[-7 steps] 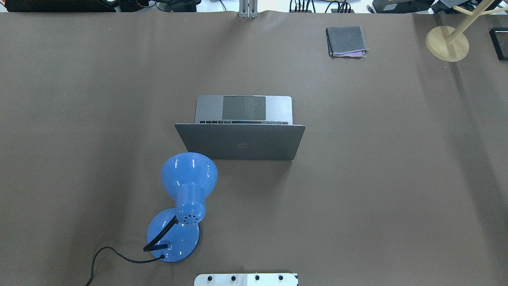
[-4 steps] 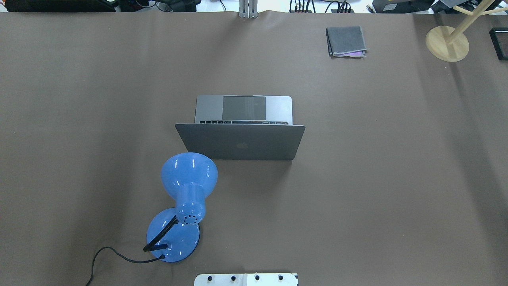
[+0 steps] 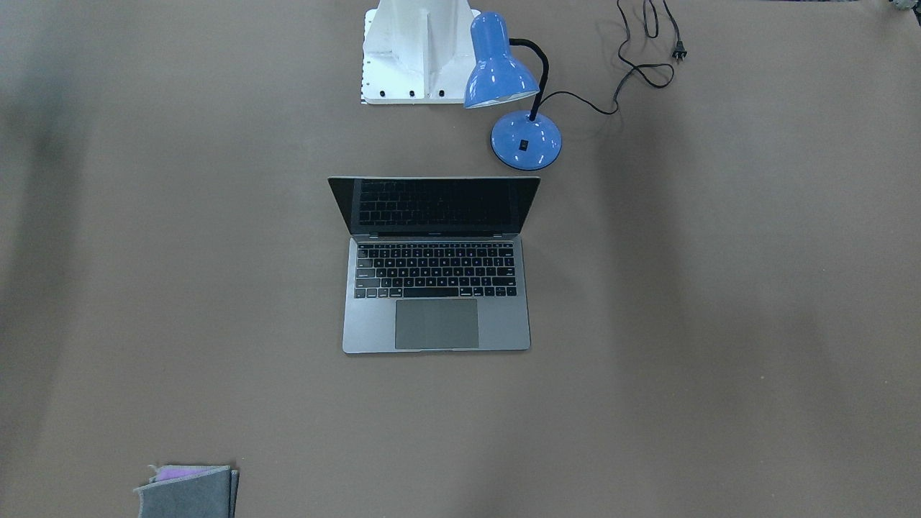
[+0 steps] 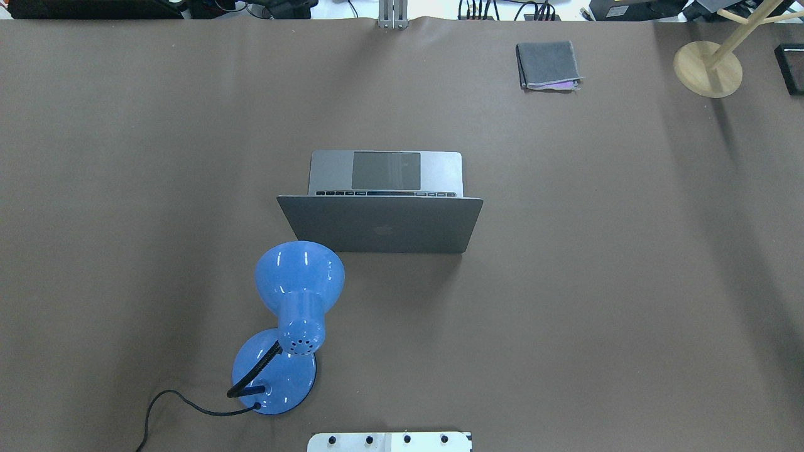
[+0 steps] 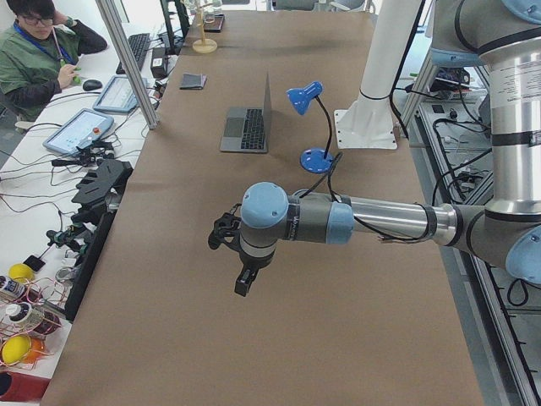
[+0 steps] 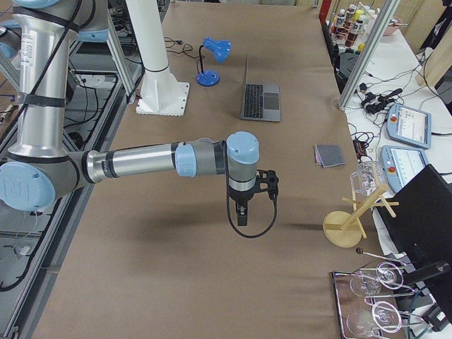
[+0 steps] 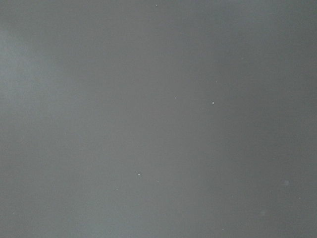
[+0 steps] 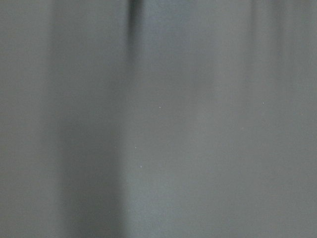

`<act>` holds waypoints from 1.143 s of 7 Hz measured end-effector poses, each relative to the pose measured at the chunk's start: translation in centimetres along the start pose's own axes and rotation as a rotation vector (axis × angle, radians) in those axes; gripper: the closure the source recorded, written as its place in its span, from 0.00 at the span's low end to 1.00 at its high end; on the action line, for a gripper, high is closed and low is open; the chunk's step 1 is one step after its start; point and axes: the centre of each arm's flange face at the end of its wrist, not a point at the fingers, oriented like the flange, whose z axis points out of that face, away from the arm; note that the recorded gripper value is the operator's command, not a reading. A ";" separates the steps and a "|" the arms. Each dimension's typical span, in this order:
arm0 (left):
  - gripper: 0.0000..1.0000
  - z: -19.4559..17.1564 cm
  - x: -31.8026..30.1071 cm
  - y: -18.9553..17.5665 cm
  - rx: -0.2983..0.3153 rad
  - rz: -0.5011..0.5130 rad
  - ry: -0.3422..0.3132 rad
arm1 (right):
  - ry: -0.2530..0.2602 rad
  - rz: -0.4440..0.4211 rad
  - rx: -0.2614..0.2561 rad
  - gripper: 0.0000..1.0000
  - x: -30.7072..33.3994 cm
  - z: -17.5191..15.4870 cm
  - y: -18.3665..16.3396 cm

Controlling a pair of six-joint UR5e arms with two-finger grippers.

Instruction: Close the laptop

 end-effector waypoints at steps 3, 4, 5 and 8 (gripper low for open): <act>0.02 -2.1 0.2 -5.4 0.154 0.159 -0.060 | -0.003 -0.036 0.059 0.00 -2.2 -2.5 -2.1; 0.02 -2.2 -0.4 -7.4 0.183 0.174 -0.067 | -0.002 -0.033 0.060 0.00 -2.2 -2.6 -2.0; 0.02 -2.5 -0.2 -9.5 0.202 0.190 -0.069 | -0.003 -0.032 0.062 0.00 -2.3 -2.7 -2.0; 0.02 -1.9 6.4 -17.5 0.239 0.202 0.058 | -0.074 -0.052 0.098 0.00 -5.4 -4.8 -2.3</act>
